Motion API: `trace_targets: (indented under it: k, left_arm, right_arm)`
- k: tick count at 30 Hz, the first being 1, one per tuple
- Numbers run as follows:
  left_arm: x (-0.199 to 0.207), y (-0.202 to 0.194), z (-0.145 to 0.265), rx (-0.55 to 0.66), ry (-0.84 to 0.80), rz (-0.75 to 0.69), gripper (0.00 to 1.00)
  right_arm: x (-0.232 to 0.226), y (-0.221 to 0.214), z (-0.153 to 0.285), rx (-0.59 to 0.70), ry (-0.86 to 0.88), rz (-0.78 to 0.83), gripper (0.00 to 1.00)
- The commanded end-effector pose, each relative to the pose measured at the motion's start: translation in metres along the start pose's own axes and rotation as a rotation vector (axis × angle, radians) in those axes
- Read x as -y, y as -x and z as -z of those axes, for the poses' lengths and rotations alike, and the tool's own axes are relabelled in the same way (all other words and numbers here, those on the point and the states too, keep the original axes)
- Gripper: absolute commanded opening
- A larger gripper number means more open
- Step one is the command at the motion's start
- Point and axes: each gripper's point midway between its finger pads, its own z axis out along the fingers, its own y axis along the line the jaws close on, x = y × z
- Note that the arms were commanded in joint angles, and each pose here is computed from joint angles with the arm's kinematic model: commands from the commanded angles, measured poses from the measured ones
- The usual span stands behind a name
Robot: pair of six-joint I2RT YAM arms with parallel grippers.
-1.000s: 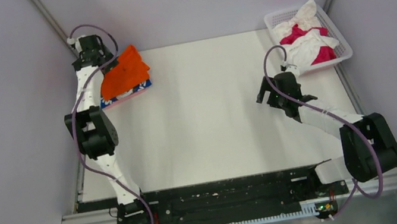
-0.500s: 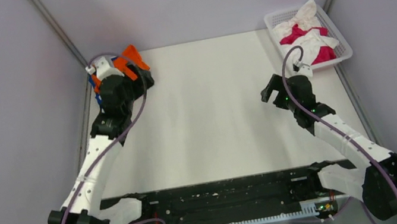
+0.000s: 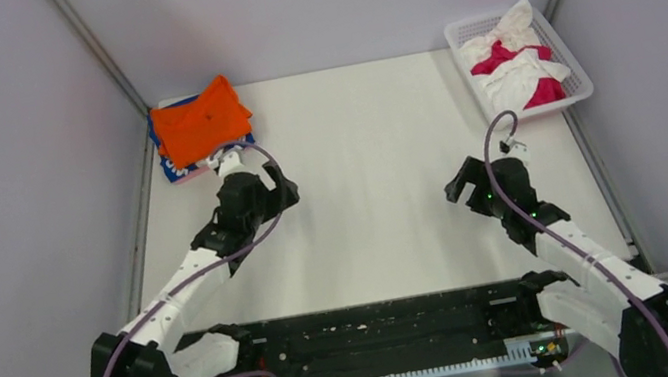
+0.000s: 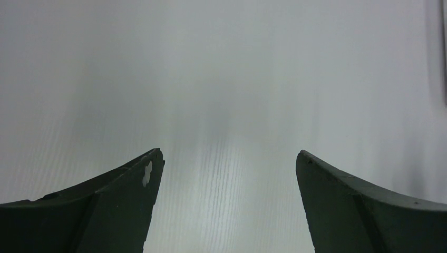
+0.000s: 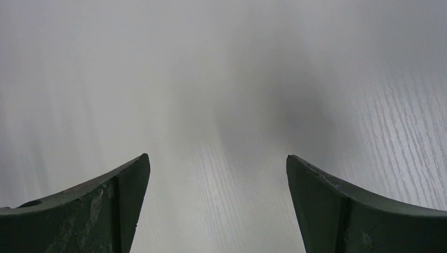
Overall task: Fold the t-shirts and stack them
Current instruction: Reset both arms
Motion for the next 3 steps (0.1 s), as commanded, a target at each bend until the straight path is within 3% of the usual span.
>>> trace_targets:
  k: [1,3]
  left_arm:
    - [0.0068,0.0157,0.0049,0.053,-0.018,0.013,0.99]
    - [0.0023,0.0126,0.0046,0.043,0.002,0.012,0.99]
  right_arm:
    - [-0.0095,0.017,0.0035,0.066,0.04,-0.025,0.99]
    - [-0.0116,0.0213,0.0047,0.078,0.044,-0.028,0.99]
